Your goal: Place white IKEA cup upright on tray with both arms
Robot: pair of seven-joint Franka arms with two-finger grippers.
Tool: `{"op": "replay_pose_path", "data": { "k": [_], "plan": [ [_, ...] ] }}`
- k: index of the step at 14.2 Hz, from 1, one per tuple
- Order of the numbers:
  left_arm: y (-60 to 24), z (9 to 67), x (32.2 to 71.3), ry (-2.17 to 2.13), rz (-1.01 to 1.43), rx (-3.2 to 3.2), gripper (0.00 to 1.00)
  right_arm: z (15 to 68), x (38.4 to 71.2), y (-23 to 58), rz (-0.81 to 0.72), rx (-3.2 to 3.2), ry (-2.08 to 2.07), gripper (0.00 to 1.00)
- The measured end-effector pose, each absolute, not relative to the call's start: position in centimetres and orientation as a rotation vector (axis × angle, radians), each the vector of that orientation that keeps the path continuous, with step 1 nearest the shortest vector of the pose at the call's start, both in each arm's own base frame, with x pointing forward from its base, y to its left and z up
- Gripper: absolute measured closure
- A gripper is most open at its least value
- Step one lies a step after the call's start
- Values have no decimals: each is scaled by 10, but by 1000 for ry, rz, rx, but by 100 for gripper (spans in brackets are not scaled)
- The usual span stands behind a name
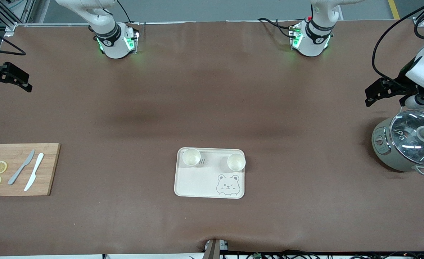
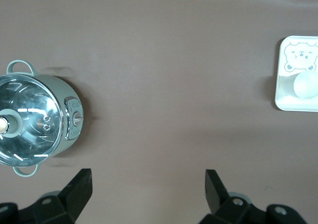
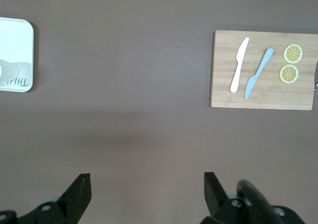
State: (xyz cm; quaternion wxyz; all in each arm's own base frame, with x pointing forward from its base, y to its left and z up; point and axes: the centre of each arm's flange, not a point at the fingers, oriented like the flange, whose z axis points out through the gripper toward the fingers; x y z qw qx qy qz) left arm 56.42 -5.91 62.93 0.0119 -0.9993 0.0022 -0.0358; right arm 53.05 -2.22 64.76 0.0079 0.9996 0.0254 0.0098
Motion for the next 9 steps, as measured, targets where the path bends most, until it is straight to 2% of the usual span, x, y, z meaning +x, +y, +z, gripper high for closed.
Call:
{"op": "replay_pose_path", "data": {
  "k": [9],
  "plan": [
    [-61,627,565,-2,-105,-3117,0,647,530,-21,30,3137,80,0]
  ]
}}
